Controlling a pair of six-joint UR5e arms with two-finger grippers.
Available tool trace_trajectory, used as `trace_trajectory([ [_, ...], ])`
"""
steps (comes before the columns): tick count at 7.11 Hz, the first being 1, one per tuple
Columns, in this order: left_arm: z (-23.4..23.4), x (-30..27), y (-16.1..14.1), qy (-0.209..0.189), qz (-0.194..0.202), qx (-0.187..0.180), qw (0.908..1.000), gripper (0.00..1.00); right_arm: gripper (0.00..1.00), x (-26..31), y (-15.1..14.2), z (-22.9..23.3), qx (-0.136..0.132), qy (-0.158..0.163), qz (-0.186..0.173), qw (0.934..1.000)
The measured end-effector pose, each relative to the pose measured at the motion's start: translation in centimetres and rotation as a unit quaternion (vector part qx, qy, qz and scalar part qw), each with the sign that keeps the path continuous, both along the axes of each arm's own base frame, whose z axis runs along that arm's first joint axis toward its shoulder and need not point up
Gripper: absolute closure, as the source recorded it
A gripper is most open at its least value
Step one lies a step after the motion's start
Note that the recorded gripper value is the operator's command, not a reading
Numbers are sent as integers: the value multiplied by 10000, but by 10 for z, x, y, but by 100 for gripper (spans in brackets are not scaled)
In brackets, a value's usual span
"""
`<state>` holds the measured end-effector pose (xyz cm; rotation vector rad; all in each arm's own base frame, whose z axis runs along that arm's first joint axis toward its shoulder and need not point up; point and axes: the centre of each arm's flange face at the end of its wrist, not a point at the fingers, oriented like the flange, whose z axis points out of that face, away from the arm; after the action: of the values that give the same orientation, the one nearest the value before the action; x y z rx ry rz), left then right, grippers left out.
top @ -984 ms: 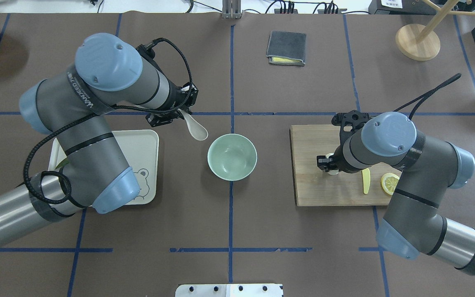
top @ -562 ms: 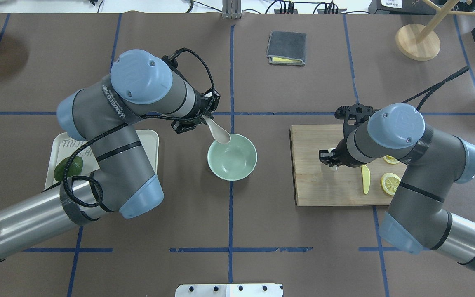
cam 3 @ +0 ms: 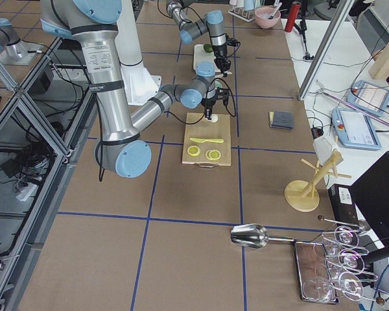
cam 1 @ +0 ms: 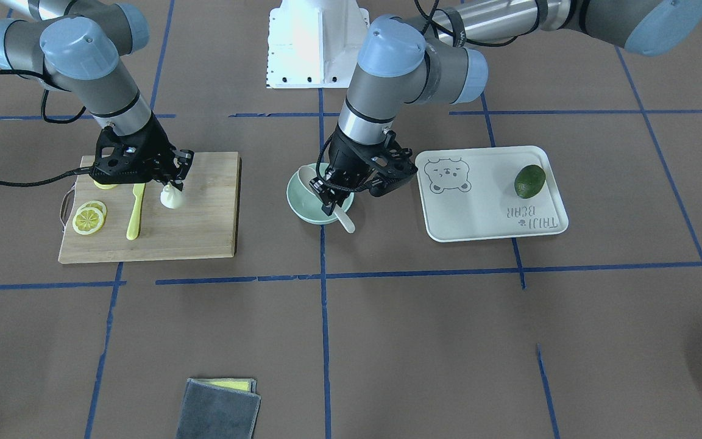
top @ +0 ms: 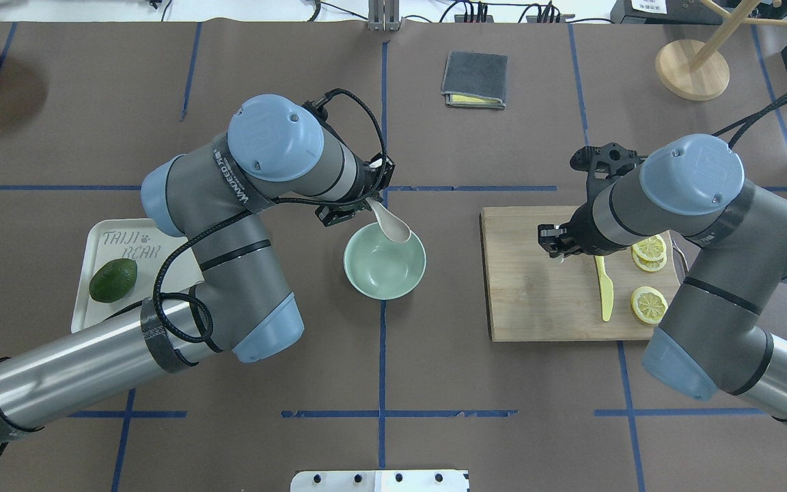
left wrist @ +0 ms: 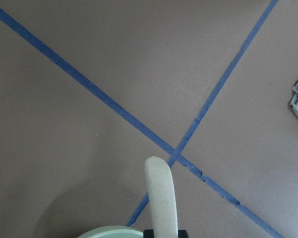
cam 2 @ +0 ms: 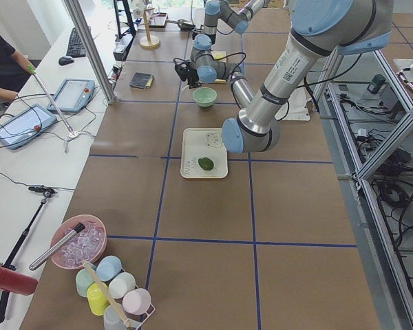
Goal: Put spoon and bun in bowl
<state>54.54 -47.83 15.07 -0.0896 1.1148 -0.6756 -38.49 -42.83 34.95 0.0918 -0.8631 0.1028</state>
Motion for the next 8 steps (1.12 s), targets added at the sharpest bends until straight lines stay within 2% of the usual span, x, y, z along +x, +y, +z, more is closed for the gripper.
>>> trace_trajectory([
  [1, 4, 8, 7, -35, 49, 6, 10000, 100, 100, 0, -1, -5, 18, -39, 8, 10000],
  [2, 8, 14, 14, -80, 59, 34, 9999, 64, 100, 0, -2, -9, 37, -68, 13, 10000],
  [3, 12, 18, 18, -120, 61, 56, 9999, 1, 100, 0, -3, -11, 48, -84, 15, 10000],
  [5, 17, 16, 22, -178, 97, 150, 9997, 0, 100, 1, -3, -13, 59, -99, 25, 9999],
  [8, 13, -10, 26, -361, 273, 483, 9978, 0, 100, 2, -4, -21, 108, -160, 35, 9998],
])
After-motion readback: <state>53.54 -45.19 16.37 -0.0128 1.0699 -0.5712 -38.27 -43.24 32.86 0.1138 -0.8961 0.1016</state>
